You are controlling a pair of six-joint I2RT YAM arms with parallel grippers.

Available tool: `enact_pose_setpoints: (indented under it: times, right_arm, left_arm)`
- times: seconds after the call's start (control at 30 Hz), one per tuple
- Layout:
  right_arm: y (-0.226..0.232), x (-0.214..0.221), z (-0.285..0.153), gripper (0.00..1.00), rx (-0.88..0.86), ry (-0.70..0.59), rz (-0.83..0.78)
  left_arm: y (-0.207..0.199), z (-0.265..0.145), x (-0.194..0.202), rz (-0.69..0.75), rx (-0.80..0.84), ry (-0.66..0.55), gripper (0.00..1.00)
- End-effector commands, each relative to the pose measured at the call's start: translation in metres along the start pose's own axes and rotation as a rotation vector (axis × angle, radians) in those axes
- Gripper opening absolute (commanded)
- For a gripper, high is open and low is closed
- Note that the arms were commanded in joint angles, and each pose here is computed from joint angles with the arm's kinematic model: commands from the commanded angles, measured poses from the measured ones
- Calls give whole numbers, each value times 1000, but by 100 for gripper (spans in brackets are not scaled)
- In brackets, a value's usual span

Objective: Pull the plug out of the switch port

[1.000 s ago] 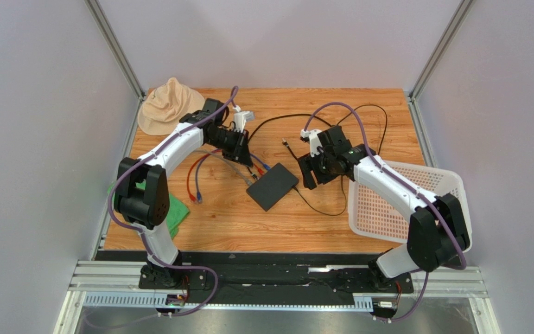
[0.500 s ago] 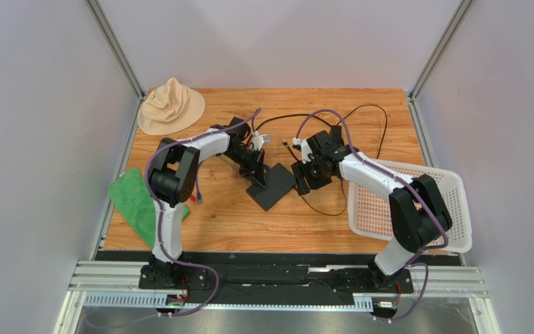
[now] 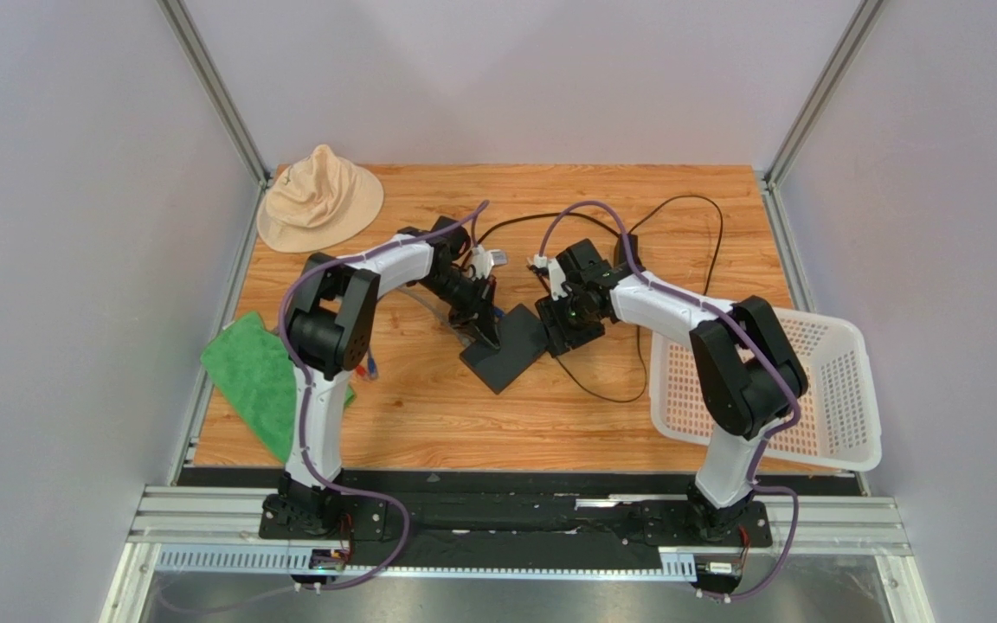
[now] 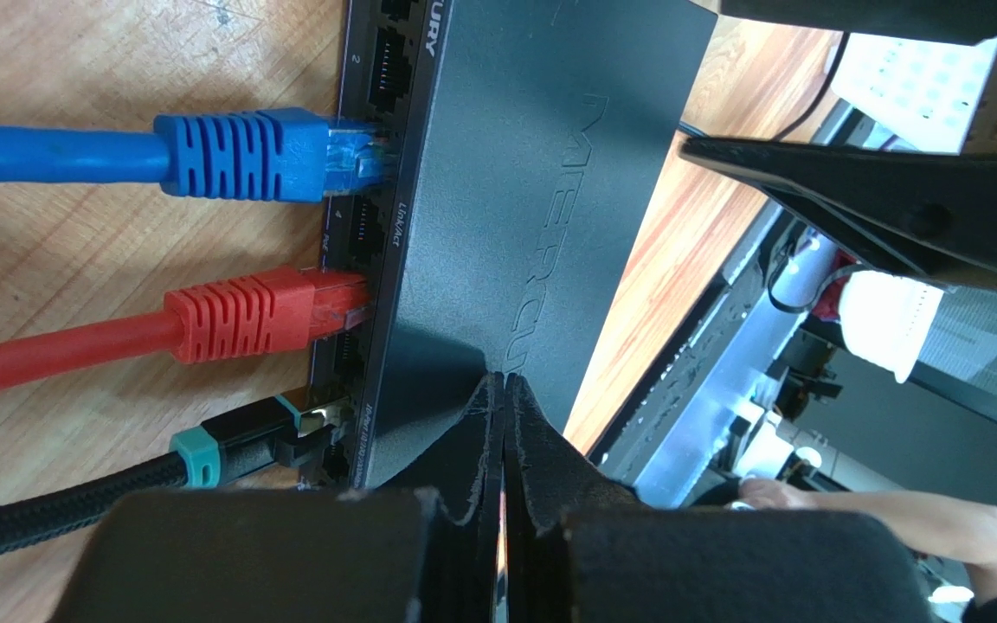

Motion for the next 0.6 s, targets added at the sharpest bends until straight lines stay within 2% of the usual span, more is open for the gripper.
enact_pose_setpoints:
  times: [0.0, 0.57]
  right_arm:
    - [8, -24, 1, 50, -6, -73, -40]
    - [19, -14, 15, 43, 1, -31, -163]
  left_arm:
    - [22, 10, 5, 2, -79, 40, 0]
    - [21, 11, 5, 6, -70, 40, 0]
Point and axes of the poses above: each gripper's point midway between its finger pads, its own z axis out along the fingers, its own y axis along the line the jaws close on, x = y × z, the point moved 6 cm from there along -z, back along the fingers, and after that the axes turned 13 degrees about z, right-handed, at the moved point
